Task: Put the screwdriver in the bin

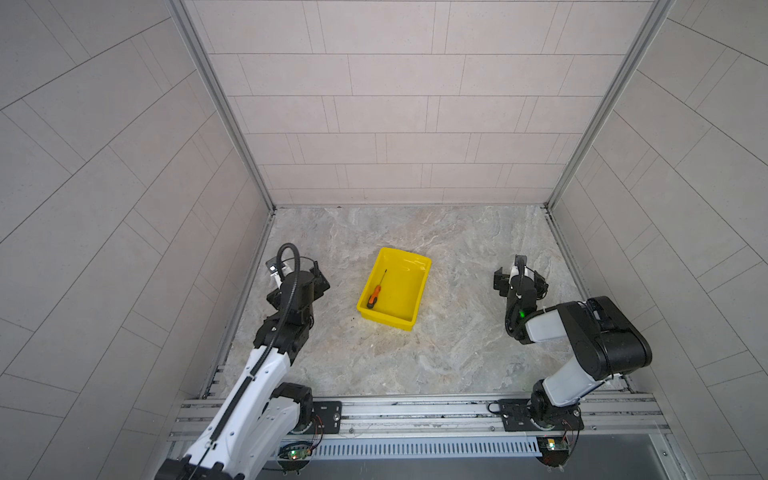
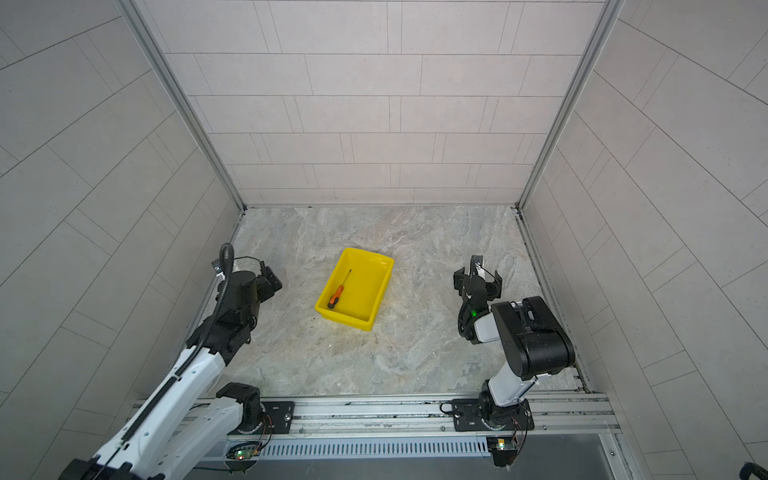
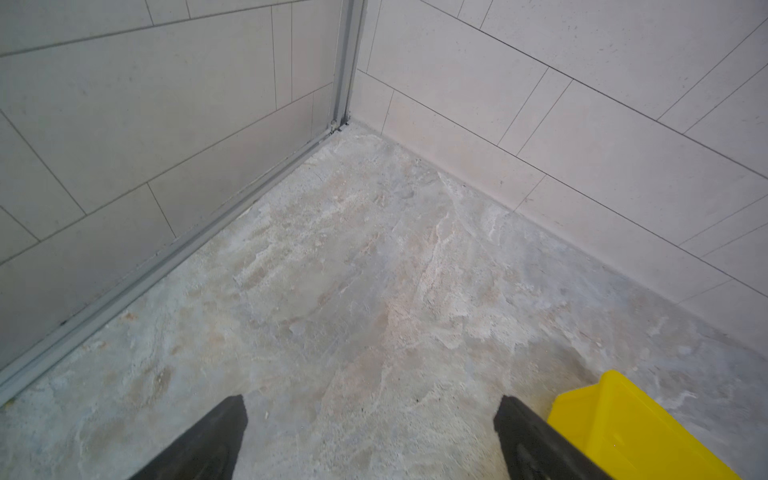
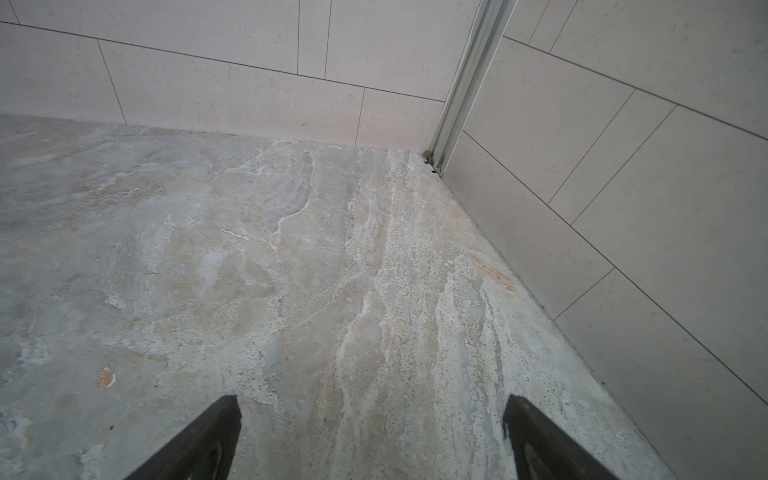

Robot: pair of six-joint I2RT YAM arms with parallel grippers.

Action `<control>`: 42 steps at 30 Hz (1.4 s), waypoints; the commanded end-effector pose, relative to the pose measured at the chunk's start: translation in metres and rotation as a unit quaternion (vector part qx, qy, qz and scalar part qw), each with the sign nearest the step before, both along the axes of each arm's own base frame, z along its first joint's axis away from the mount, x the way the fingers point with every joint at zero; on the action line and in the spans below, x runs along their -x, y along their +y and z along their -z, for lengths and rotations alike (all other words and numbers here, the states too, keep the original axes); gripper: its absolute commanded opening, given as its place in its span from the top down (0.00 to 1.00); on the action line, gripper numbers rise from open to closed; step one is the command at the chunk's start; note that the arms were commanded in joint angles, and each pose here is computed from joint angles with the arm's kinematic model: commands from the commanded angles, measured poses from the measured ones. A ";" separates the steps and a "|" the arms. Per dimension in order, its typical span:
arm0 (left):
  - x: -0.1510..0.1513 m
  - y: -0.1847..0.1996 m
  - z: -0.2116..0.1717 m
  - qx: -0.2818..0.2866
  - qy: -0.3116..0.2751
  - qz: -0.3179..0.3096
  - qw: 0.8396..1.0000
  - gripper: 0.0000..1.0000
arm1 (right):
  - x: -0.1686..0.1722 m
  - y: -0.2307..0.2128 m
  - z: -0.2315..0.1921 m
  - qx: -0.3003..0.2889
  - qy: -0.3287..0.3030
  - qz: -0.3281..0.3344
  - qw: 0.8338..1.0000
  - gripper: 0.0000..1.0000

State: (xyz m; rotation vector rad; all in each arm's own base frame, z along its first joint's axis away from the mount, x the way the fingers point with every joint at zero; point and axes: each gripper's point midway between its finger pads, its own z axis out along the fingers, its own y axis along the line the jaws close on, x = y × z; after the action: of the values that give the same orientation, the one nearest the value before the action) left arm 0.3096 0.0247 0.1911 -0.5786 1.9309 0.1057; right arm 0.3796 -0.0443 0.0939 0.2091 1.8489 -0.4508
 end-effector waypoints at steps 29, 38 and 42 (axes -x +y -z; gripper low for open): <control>-0.074 0.026 0.103 -0.102 -0.007 0.083 0.991 0.00 | 0.000 0.000 -0.005 0.005 -0.004 0.000 1.000 0.01; -0.081 -0.004 0.099 -0.183 -0.017 0.113 0.977 0.00 | -0.001 0.000 -0.005 0.003 -0.004 0.000 1.000 0.01; -0.080 -0.005 0.099 -0.184 -0.016 0.112 0.976 0.00 | -0.002 0.000 -0.005 0.001 -0.003 -0.002 1.000 0.01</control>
State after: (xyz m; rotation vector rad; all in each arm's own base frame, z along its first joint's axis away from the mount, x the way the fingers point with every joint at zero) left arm 0.3876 0.0142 0.0828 -0.1058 1.9210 0.2613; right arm 0.3797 -0.0440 0.0937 0.2068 1.8505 -0.4482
